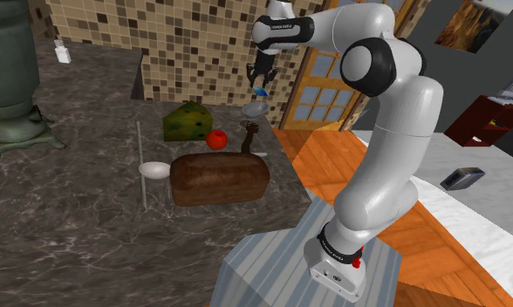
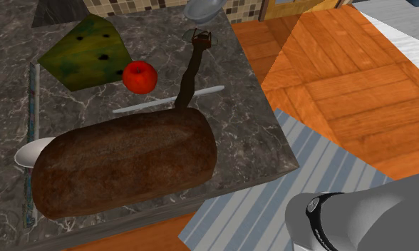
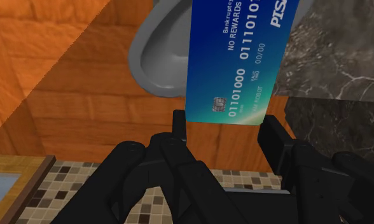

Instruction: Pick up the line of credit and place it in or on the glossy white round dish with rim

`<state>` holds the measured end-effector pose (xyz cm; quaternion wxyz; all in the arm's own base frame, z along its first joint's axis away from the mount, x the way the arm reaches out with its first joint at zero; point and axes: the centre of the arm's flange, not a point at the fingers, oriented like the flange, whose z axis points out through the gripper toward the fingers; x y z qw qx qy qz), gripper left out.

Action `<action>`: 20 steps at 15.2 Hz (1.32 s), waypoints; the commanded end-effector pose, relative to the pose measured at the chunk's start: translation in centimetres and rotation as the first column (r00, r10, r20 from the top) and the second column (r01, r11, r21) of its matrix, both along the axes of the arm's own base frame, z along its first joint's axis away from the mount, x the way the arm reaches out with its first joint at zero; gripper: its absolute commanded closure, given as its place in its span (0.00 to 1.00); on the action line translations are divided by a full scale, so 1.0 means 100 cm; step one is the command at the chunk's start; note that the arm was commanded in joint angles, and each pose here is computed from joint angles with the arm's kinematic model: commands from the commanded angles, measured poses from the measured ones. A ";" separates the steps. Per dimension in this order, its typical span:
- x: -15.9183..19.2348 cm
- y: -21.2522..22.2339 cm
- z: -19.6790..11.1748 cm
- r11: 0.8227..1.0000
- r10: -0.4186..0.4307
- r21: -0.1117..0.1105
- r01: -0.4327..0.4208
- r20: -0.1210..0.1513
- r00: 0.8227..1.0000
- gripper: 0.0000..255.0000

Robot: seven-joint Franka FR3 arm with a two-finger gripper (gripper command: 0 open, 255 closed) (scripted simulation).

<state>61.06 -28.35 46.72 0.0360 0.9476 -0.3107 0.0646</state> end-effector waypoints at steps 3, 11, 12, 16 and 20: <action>0.003 -0.003 -0.019 1.000 0.000 0.000 0.000 0.000 1.000 1.00; 0.003 -0.003 -0.061 1.000 0.000 0.000 0.000 0.000 1.000 1.00; 0.003 -0.003 -0.066 1.000 0.000 0.000 0.000 0.000 1.000 1.00; 0.003 -0.003 -0.080 1.000 0.000 0.000 0.000 0.000 1.000 1.00; 0.003 -0.003 -0.080 1.000 0.000 0.000 0.000 0.000 1.000 1.00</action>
